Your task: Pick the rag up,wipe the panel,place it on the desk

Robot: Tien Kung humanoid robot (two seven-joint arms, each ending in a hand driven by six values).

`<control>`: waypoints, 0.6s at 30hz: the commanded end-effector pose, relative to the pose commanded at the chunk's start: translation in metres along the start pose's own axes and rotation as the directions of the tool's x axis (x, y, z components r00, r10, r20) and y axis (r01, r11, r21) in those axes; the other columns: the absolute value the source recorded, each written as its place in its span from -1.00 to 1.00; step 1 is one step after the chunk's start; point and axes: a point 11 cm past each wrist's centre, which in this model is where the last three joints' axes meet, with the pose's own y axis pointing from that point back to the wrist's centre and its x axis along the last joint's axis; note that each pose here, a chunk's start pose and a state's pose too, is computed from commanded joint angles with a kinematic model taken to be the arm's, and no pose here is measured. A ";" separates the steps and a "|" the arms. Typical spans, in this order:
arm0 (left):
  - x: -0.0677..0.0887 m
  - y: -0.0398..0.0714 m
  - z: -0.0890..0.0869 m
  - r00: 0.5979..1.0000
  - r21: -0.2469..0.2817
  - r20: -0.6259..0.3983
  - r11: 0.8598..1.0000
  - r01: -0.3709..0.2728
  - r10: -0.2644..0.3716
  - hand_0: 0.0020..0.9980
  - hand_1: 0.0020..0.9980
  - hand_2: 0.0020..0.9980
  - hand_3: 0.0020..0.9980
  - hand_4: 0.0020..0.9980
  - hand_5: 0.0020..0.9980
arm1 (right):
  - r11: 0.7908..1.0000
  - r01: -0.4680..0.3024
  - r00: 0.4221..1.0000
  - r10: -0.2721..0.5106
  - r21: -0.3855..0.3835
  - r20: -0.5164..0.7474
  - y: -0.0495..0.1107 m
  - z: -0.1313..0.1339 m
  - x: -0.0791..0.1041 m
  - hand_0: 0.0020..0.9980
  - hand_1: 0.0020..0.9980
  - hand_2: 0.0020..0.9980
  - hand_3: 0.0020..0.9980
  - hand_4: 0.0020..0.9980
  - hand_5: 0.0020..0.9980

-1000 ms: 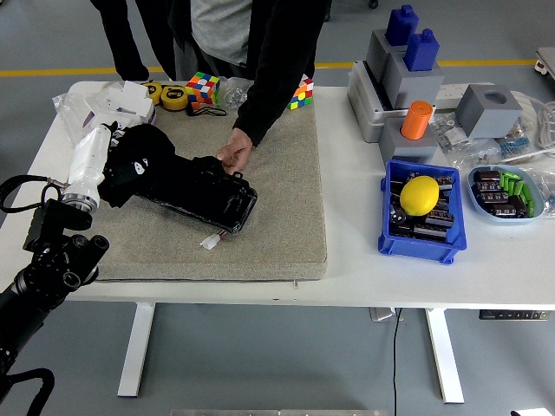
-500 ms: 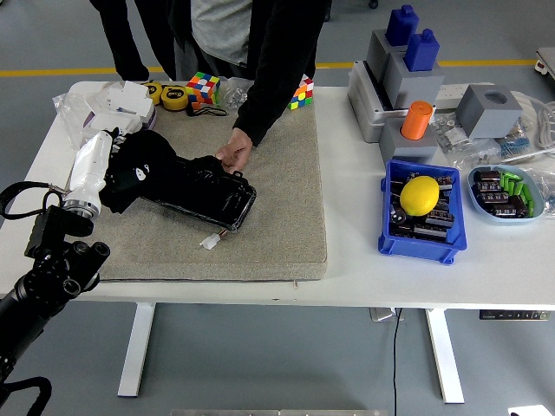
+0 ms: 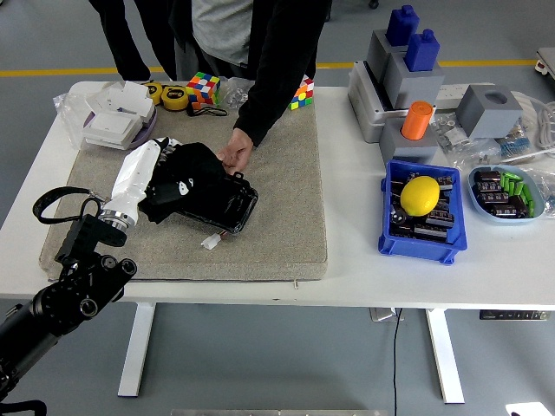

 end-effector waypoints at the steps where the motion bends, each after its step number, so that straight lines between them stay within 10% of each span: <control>1: -0.004 0.002 0.005 1.000 -0.018 -0.002 1.000 0.014 -0.014 -0.53 -0.39 -0.31 0.10 0.34 -1.00 | 1.000 0.000 1.000 0.000 0.001 0.001 0.000 -0.001 0.000 0.18 0.13 -0.04 0.04 0.81 -0.28; 18: -0.058 0.025 0.054 0.981 -0.162 -0.014 0.969 0.188 -0.193 -0.53 -0.38 -0.30 0.10 0.34 -1.00 | 1.000 0.006 1.000 -0.006 0.009 0.000 -0.001 -0.003 -0.002 0.18 0.13 -0.04 0.04 0.82 -0.28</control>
